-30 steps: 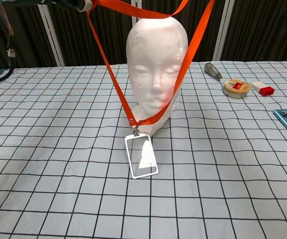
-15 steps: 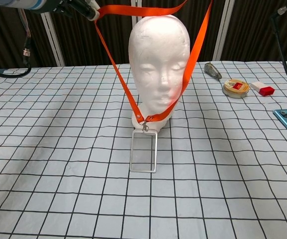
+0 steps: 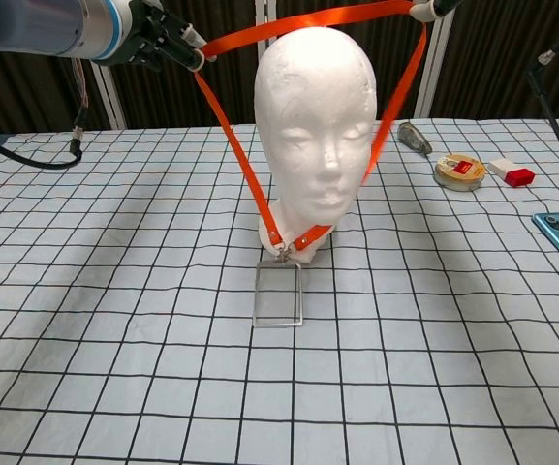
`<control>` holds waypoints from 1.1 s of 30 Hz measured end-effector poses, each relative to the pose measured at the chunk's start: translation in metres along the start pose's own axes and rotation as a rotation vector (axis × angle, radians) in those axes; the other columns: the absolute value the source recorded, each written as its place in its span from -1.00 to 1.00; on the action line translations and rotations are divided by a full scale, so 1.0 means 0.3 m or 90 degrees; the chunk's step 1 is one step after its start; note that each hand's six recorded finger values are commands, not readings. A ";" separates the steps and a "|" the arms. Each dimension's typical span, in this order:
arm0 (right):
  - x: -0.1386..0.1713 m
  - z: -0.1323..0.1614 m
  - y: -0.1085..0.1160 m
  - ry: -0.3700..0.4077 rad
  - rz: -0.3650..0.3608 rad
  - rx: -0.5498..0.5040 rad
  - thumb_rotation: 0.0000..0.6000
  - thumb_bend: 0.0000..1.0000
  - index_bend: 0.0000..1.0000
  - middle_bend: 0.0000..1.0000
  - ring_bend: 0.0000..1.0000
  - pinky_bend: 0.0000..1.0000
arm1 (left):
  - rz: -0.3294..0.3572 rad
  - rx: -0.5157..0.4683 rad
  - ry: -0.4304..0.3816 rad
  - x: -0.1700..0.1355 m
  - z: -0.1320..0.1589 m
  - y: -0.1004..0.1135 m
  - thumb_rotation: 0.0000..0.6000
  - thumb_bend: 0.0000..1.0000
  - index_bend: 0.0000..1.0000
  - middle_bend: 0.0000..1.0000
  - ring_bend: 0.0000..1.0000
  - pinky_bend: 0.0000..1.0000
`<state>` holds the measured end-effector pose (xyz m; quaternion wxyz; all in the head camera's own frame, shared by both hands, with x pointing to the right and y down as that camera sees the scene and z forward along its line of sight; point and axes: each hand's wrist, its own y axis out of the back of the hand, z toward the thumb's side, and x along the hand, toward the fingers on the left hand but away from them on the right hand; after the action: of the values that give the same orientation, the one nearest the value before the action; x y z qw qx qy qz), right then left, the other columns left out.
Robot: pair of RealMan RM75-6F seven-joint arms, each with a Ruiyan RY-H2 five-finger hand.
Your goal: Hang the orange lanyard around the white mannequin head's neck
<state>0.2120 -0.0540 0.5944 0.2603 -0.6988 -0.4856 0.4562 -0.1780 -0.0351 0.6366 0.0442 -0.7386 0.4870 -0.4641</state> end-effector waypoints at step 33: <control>0.192 -0.199 0.144 0.000 -0.054 0.153 1.00 0.40 -0.93 -1.00 -1.00 -1.00 | 0.128 0.131 -0.099 -0.156 -0.140 0.212 1.00 -0.97 -1.00 -1.00 -1.00 -1.00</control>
<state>0.2908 -0.0135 0.5642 0.3611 -0.6414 -0.4566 0.4998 -0.2562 -0.0164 0.5975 0.2036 -0.7112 0.5036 -0.4463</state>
